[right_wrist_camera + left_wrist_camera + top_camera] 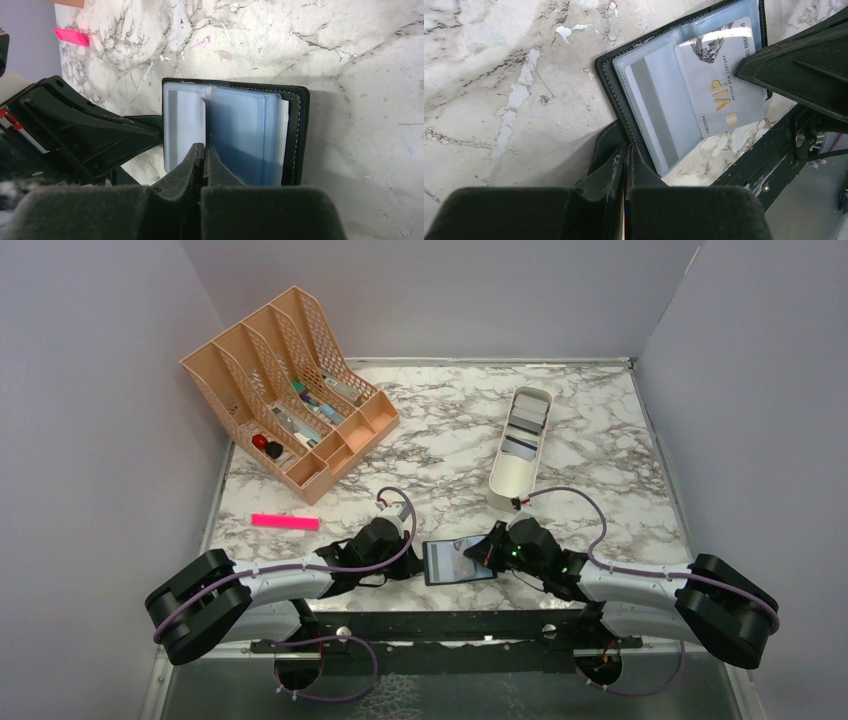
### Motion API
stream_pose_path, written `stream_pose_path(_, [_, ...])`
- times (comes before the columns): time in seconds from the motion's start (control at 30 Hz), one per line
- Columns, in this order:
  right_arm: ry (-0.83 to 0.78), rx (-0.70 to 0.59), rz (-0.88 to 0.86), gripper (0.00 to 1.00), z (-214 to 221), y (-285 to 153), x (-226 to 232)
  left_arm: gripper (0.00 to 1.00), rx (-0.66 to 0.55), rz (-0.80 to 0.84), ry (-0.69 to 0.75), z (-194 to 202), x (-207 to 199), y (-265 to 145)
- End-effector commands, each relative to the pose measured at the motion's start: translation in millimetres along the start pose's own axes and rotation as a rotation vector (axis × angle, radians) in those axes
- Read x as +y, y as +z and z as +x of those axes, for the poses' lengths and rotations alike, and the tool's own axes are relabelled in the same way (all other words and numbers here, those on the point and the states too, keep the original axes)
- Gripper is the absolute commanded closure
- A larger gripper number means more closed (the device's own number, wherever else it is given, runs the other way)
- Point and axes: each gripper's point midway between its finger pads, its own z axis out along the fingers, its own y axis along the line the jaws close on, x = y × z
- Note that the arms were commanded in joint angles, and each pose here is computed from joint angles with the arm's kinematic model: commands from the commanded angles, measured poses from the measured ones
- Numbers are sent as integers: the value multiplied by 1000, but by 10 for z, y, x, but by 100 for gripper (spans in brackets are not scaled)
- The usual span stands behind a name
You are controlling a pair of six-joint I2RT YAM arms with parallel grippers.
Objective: Put the credit cards into the card holder
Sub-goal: Insert the credit card into the card holder.
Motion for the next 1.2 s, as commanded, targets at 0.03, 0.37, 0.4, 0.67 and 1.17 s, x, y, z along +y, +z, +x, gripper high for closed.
stream_pose_path(0.03, [36,-2,-18,99,44,19,-16,97,27,-63,-2,128,195,9])
stream_pose_path(0.37, [34,-20,-5,99,48,91,-88,97,29,-46,-14,129,155,3])
stream_pose_path(0.4, [30,-24,1,99,42,104,-97,97,31,-47,-15,134,159,2])
stream_pose_path(0.67, [62,-52,1,99,37,102,-164,97,38,-45,-25,162,165,-3])
stream_pose_path(1.17, [90,-81,1,99,12,118,-198,97,54,-12,-80,261,153,-9])
